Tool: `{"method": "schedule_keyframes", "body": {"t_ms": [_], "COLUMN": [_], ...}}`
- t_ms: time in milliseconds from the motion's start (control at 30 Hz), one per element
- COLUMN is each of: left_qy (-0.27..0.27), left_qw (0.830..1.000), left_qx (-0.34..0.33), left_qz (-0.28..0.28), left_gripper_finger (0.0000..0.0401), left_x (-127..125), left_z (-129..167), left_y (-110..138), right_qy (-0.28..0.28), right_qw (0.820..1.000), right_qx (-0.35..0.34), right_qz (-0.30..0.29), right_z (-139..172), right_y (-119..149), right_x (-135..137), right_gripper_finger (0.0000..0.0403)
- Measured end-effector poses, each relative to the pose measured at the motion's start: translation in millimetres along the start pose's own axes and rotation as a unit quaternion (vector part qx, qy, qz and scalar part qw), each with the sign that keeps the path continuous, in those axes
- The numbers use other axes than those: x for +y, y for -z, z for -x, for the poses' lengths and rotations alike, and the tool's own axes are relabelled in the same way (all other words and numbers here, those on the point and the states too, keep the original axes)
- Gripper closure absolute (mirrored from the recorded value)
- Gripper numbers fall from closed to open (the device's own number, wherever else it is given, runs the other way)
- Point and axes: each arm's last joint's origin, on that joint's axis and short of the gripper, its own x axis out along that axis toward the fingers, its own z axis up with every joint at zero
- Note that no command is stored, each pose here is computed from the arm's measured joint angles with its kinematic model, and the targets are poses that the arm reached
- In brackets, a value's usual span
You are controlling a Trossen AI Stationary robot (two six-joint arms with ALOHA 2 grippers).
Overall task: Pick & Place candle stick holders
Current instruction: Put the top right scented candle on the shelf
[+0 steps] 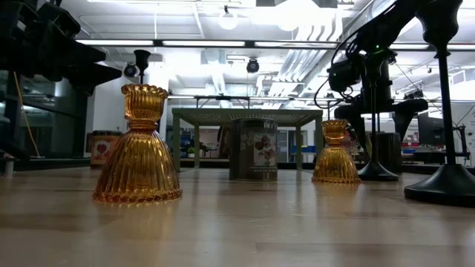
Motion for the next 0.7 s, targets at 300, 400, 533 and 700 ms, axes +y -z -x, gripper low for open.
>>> {"method": "schedule_keyframes", "body": {"t_ms": [300,400,533,700], "left_qy": [0.001,0.001,0.001,0.001], "left_qw": [1.000,1.000,1.000,1.000], "left_qx": [0.001,0.000,0.000,0.000], "left_qz": [0.000,0.000,0.000,0.000], "left_gripper_finger": [0.0146,0.0146,0.0146,0.0146], "left_x": [-0.1,0.0,0.0,-0.1], "left_z": [0.0,0.0,0.0,0.0], "left_y": [0.1,0.0,0.1,0.0], "right_qy": [-0.041,-0.055,-0.061,-0.090], "right_qw": [0.999,0.998,0.998,0.994], "right_qx": [-0.011,-0.013,-0.024,-0.053], "right_qz": [-0.005,-0.008,0.005,0.018], "right_z": [22.6,35.5,61.1,95.2], "right_y": [9.3,10.7,7.9,2.1], "right_x": [-9.1,-9.7,-7.8,-3.4], "right_gripper_finger": [0.0054,0.0054,0.0054,0.0054]}}
